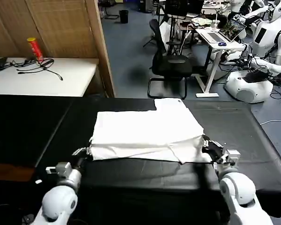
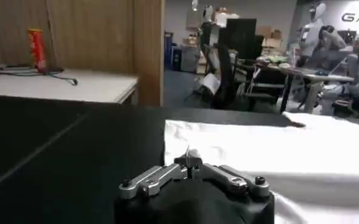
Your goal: Fold and organize the clothes.
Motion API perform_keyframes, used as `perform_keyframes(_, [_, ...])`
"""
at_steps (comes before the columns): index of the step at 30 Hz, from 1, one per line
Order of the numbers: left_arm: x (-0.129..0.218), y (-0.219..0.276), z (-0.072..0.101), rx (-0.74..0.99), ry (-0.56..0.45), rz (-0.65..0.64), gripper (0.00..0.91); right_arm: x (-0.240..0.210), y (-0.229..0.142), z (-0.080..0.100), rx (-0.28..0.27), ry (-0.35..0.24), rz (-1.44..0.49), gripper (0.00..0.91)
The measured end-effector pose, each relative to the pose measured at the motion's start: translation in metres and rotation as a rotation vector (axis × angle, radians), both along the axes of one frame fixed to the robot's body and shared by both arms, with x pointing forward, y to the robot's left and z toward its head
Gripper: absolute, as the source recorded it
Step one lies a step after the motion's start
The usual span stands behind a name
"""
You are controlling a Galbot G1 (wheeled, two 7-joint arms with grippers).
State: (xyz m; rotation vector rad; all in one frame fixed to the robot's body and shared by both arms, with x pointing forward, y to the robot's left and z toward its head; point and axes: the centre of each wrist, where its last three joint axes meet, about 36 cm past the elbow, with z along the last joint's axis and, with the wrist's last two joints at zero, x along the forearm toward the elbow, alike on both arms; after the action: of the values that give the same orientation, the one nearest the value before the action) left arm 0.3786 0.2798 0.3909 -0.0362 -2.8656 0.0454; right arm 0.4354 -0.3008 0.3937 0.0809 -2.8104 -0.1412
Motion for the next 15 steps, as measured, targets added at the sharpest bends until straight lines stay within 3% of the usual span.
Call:
perform_keyframes(3, [0.008, 0.005, -0.002, 0.024, -0.004, 0.003, 0.010, 0.004, 0.001, -0.002, 0.024, 0.007, 0.026, 0.000])
perform_keyframes(4, [0.011, 0.007, -0.002, 0.030, -0.006, 0.005, 0.683, 0.003, 0.000, -0.002, 0.030, 0.013, 0.035, 0.312])
perform_keyframes(5, [0.014, 0.009, -0.003, 0.036, -0.005, 0.008, 0.878, 0.003, -0.001, -0.001, 0.033, 0.022, 0.044, 0.878])
perform_keyframes(9, [0.020, 0.014, -0.005, 0.055, 0.005, 0.009, 0.878, -0.007, -0.006, 0.008, 0.028, 0.048, 0.072, 0.878])
perform_keyframes(15, [0.015, 0.020, -0.003, 0.074, 0.010, 0.004, 0.878, -0.042, -0.016, 0.037, -0.026, 0.062, 0.078, 0.878])
